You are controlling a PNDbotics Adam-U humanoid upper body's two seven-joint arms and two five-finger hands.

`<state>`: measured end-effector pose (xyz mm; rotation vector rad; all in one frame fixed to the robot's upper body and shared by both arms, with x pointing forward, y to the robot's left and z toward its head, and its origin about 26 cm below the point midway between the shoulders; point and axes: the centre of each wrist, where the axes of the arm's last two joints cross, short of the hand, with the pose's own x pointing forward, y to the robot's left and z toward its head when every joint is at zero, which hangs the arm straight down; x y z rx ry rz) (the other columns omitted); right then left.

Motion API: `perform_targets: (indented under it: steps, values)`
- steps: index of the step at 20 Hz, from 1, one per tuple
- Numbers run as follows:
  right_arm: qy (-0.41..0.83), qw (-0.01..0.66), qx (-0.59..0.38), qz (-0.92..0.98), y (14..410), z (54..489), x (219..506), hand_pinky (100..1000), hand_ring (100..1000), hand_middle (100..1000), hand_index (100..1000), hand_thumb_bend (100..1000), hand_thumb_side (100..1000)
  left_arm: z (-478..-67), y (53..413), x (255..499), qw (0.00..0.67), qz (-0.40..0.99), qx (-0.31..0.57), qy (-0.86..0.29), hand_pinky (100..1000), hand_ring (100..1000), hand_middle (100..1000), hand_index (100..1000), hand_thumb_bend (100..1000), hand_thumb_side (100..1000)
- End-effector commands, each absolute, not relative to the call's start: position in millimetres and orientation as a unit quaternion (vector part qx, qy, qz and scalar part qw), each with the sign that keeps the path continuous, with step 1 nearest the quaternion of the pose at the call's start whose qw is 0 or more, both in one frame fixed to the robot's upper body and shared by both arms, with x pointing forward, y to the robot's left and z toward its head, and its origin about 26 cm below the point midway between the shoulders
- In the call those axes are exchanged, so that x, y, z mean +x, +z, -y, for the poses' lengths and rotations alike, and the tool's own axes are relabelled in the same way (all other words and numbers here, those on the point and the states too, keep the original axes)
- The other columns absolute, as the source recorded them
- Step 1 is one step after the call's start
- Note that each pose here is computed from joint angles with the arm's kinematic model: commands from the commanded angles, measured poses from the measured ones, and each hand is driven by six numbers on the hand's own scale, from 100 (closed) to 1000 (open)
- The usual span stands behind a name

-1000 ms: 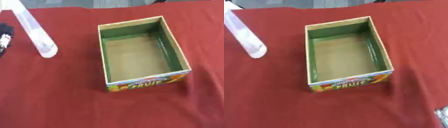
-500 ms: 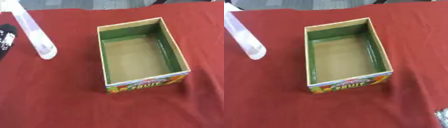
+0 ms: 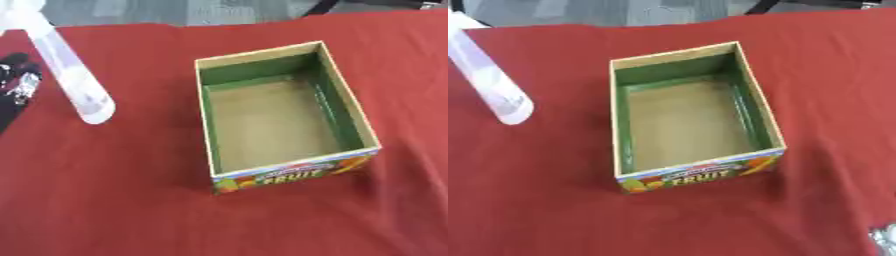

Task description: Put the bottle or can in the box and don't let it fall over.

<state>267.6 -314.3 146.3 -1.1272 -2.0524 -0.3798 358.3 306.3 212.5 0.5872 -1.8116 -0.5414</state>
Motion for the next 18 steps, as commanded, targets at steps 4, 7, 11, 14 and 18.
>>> perform_targets:
  steps: [4, 7, 11, 14, 18]
  values:
    - [-0.141, 0.365, -0.444, 0.806, 150.6, 315.9, 266.2, 543, 495, 501, 673, 100, 1000, -311.4, 225.3, 359.7, 0.537, 0.774, 0.247, -0.227, 874, 1000, 1000, 992, 100, 799]
    - [-0.14, 0.365, -0.445, 0.806, 150.3, 315.8, 266.1, 543, 494, 500, 673, 100, 1000, -310.7, 226.7, 360.8, 0.537, 0.776, 0.241, -0.226, 874, 1000, 1000, 995, 100, 793]
    - [-0.14, 0.366, -0.445, 0.805, 150.1, 315.7, 266.1, 543, 494, 500, 673, 100, 1000, -309.2, 228.4, 363.4, 0.54, 0.779, 0.225, -0.227, 873, 1000, 1000, 1000, 100, 801]
    - [-0.141, 0.366, -0.445, 0.805, 149.8, 315.4, 266.0, 542, 493, 499, 672, 100, 1000, -309.6, 230.3, 365.7, 0.544, 0.779, 0.218, -0.224, 874, 1000, 1000, 1000, 100, 801]
    - [-0.141, 0.367, -0.445, 0.805, 149.3, 315.1, 265.9, 542, 493, 499, 672, 100, 1000, -310.2, 233.0, 369.3, 0.549, 0.779, 0.218, -0.213, 874, 1000, 1000, 1000, 100, 804]
